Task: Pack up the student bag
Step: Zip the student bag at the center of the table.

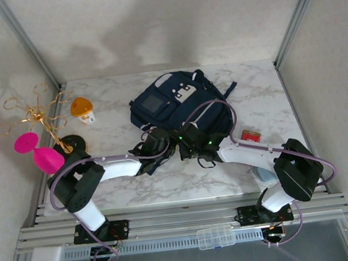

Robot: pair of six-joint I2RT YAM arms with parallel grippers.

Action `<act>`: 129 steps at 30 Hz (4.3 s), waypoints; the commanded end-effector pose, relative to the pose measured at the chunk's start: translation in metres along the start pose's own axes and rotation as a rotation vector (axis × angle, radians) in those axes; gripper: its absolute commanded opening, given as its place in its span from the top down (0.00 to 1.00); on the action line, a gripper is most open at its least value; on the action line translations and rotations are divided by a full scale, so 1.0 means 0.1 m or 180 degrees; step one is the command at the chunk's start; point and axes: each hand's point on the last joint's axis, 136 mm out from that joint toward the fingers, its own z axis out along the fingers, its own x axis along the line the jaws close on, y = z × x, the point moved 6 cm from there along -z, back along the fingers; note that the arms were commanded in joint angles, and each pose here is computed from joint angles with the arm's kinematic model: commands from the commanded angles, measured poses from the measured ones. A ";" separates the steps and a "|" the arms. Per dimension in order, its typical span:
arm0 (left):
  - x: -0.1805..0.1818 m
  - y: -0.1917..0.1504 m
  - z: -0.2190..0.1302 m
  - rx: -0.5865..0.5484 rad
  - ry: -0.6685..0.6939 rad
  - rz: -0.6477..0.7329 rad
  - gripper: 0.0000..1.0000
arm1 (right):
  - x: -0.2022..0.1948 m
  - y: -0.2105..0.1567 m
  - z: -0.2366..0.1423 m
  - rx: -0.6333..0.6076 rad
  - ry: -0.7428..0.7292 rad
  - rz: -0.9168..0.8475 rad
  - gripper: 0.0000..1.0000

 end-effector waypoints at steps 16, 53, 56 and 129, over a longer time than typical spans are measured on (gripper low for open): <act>-0.10 1.45 -0.33 -0.0754 0.0434 0.0658 1.00 | -0.51 -0.23 -0.51 -0.0107 -0.0381 -0.0038 1.00; 0.29 0.50 -0.25 -0.0307 0.0244 0.0139 0.75 | 0.25 0.20 0.24 0.0235 0.0590 0.0120 0.55; 0.29 0.49 -0.22 -0.0270 0.0224 0.0138 0.84 | 0.29 0.19 0.30 0.0272 0.0635 0.0087 0.57; -0.08 0.62 -0.40 -0.0513 0.0201 0.0581 1.00 | 0.18 0.06 0.04 0.0320 0.0098 -0.0044 0.92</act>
